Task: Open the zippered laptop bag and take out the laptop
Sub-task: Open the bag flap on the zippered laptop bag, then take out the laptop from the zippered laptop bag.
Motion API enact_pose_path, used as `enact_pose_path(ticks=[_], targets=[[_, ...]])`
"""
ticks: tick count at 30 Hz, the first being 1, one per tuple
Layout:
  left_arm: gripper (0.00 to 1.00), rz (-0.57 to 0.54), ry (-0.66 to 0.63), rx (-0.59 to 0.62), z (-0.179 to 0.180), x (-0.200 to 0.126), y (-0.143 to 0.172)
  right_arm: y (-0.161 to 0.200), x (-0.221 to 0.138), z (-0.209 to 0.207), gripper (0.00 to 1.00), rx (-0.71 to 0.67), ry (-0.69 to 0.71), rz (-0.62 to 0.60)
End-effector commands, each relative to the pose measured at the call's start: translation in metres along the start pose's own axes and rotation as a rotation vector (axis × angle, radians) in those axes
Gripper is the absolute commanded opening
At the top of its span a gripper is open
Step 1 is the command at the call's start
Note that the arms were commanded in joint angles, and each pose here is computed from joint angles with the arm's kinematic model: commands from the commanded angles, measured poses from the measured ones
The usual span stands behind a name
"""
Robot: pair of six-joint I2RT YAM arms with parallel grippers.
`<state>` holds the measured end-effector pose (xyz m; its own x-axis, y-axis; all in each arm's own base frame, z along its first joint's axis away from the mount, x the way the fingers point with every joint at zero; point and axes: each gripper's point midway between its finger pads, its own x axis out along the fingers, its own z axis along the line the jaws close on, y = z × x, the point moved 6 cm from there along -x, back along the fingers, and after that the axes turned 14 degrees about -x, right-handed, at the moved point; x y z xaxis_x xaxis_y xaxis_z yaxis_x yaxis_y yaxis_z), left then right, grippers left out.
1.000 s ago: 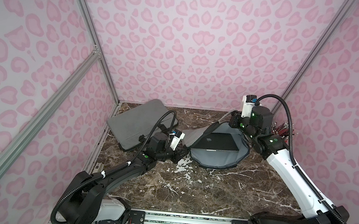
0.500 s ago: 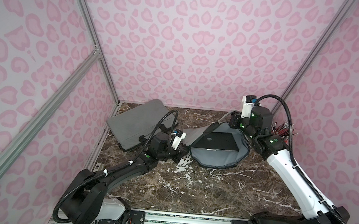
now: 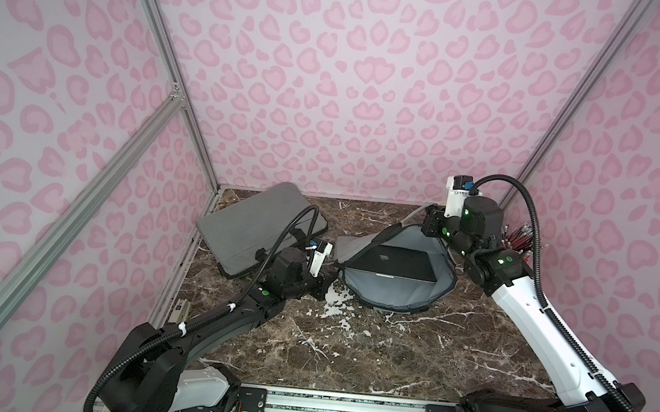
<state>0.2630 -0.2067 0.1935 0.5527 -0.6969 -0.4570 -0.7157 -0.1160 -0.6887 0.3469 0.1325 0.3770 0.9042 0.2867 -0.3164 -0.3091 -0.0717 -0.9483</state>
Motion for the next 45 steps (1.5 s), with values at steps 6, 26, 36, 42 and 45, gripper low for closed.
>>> enact_pose_path(ticks=[6, 26, 36, 42, 45], targets=[[0.01, -0.026, -0.023, 0.018, -0.004, -0.01, -0.01, -0.002, -0.003, -0.005, 0.0, -0.005, 0.018, -0.085], [0.91, 0.018, 0.221, 0.35, -0.087, 0.068, -0.055, 0.038, 0.012, -0.018, 0.0, 0.032, -0.089, -0.08], [0.8, 0.019, 0.241, 0.341, -0.108, 0.118, -0.076, 0.041, 0.02, -0.022, 0.0, 0.021, -0.11, -0.066], [0.14, 0.039, 0.141, 0.305, -0.098, 0.138, -0.083, 0.048, 0.028, -0.036, 0.0, 0.044, -0.096, -0.048], [0.01, 0.027, 0.126, 0.289, -0.101, 0.138, -0.091, 0.058, 0.036, -0.047, 0.0, 0.066, -0.091, -0.027]])
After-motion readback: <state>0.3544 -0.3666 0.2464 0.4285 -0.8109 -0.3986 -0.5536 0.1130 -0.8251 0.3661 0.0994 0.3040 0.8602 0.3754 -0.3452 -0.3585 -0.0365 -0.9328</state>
